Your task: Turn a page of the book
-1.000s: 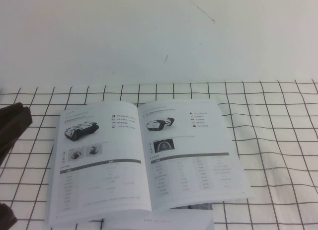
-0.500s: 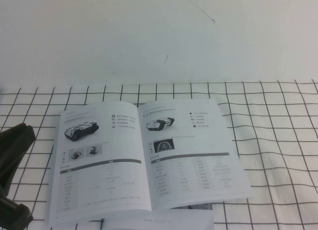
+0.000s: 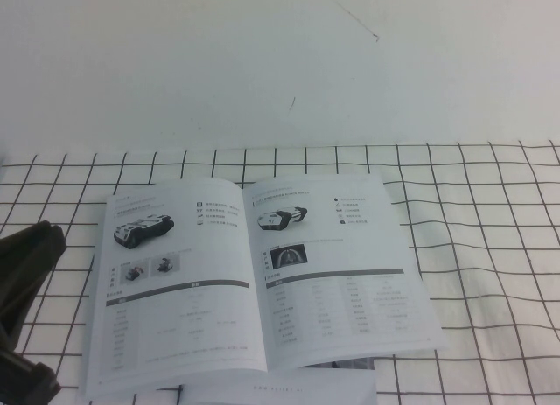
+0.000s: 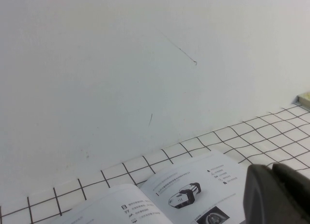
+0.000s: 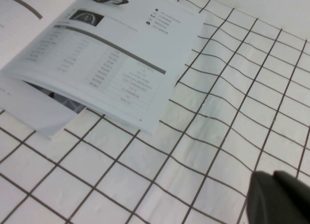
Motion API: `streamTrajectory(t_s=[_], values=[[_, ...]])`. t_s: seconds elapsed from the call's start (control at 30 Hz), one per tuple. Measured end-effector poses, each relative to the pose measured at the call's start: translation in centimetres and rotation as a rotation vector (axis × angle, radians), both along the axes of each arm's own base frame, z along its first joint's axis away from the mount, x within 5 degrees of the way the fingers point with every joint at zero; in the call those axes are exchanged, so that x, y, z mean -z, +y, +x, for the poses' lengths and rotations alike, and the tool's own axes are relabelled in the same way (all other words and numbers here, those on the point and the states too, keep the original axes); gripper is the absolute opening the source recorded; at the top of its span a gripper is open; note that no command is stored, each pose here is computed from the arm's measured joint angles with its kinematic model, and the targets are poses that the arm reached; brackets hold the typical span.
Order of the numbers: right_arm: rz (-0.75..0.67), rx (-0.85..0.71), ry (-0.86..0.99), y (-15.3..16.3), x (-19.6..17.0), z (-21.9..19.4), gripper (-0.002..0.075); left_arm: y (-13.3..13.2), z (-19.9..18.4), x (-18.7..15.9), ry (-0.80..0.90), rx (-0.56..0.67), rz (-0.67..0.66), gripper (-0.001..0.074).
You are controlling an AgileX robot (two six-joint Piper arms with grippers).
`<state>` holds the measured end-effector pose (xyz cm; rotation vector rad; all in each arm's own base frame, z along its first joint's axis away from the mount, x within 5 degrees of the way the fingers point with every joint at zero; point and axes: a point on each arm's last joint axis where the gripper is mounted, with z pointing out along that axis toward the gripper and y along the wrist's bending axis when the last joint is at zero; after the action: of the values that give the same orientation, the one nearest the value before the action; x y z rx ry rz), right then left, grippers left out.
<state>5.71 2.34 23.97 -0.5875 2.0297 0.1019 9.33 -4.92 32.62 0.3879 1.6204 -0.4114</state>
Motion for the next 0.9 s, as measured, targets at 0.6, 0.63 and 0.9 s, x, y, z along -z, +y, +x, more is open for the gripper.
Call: streamTrajectory(t_s=[0.6, 0.63, 0.9], values=[[0.0, 0.0, 0.0, 0.0, 0.0, 0.0, 0.0, 3.7, -2.1, 7.2, -0.175, -0.329, 0.153, -0.0002], [0.0, 0.0, 0.0, 0.0, 0.0, 0.0, 0.0, 3.9, -2.3, 8.1, -0.175, -0.35, 0.166, -0.0002], [0.0, 0.0, 0.0, 0.0, 0.0, 0.0, 0.0, 4.4, -3.6, 12.7, -0.13, -0.419, 0.19, -0.0002]])
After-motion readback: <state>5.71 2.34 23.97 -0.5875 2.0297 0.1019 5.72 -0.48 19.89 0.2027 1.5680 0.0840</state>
